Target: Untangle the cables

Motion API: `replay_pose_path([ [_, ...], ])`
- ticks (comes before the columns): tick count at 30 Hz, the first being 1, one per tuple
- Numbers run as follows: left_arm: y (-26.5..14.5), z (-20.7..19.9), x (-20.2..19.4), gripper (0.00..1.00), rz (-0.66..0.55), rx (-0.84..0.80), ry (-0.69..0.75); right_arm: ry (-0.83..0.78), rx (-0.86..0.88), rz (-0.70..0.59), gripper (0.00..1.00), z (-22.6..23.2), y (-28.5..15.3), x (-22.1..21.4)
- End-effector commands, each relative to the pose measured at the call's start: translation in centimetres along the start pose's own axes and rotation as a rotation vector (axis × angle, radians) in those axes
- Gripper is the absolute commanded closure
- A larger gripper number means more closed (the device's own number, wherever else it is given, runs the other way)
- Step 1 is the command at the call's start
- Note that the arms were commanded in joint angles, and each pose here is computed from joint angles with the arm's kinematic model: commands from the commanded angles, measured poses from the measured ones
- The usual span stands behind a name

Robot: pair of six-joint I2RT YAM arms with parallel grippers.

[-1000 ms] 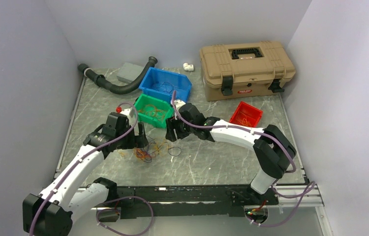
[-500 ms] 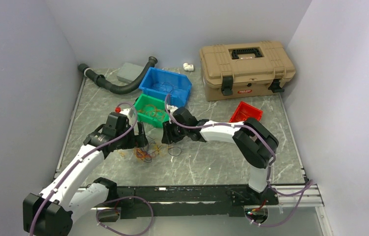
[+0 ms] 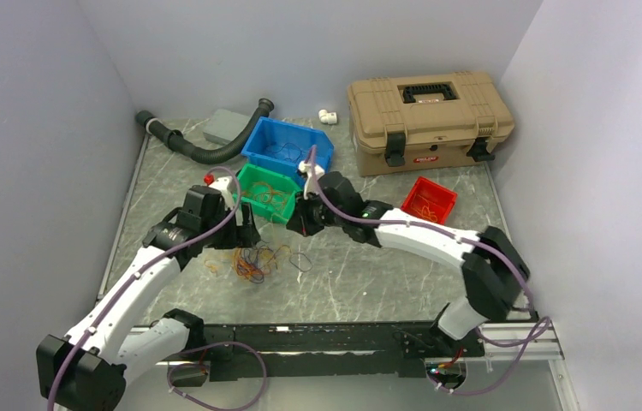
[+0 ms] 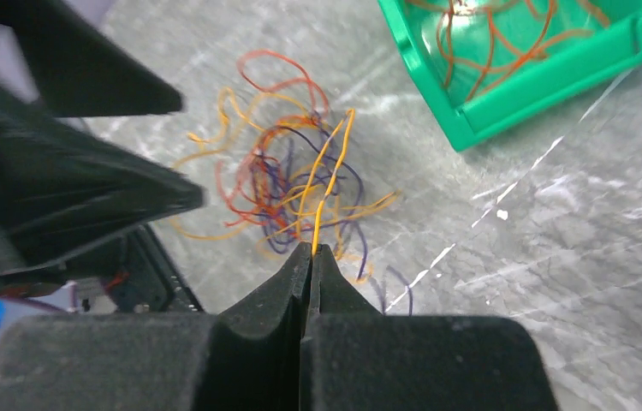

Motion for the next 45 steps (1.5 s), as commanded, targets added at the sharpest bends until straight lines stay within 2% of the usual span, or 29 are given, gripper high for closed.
replay_pose_path([
  [1, -0.7, -1.9, 2.9, 0.13, -0.089, -0.073, 0.051, -0.073, 0.032, -0.140, 1.00, 3.8, -5.2, 4.7],
  [11, -0.4, -3.7, 3.3, 0.13, -0.114, -0.125, 0.070, -0.150, 0.071, -0.432, 1.00, 10.1, -17.0, 12.6],
  [17, 2.1, -4.7, 2.7, 0.13, -0.102, -0.162, 0.052, -0.181, 0.131, -0.579, 1.00, 14.0, -23.8, 16.2],
  [25, 9.3, -4.5, -4.3, 0.17, 0.106, -0.123, -0.006, -0.194, 0.093, -0.779, 1.00, 16.4, -32.1, 20.4],
  [30, 10.6, -3.3, -7.2, 0.20, 0.178, -0.076, -0.022, -0.192, -0.004, -0.955, 1.00, 16.2, -39.0, 22.5],
  [33, 9.7, -3.1, -6.5, 0.22, 0.134, -0.063, -0.023, -0.196, -0.027, -1.011, 1.00, 16.2, -42.0, 22.6],
  [38, 6.6, -5.0, -2.6, 0.22, -0.065, -0.165, 0.029, -0.198, -0.051, -1.055, 1.00, 15.8, -44.4, 22.3],
  [42, 4.4, -7.9, 0.0, 0.16, -0.201, -0.290, 0.123, -0.205, -0.085, -1.058, 1.00, 15.3, -44.7, 22.3],
  [45, 3.8, -10.6, 0.8, 0.11, -0.255, -0.379, 0.191, -0.204, -0.121, -1.060, 1.00, 14.6, -44.5, 22.3],
])
Point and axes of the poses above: each gripper's point midway between its finger pads, its own y axis out along the fingers, its own z axis along the line the jaws close on, x = y × z, the point moved 1 cm from there along -y, back along the fingers, and after that the axes turned 12 degrees about y, right-handed, at the moved point
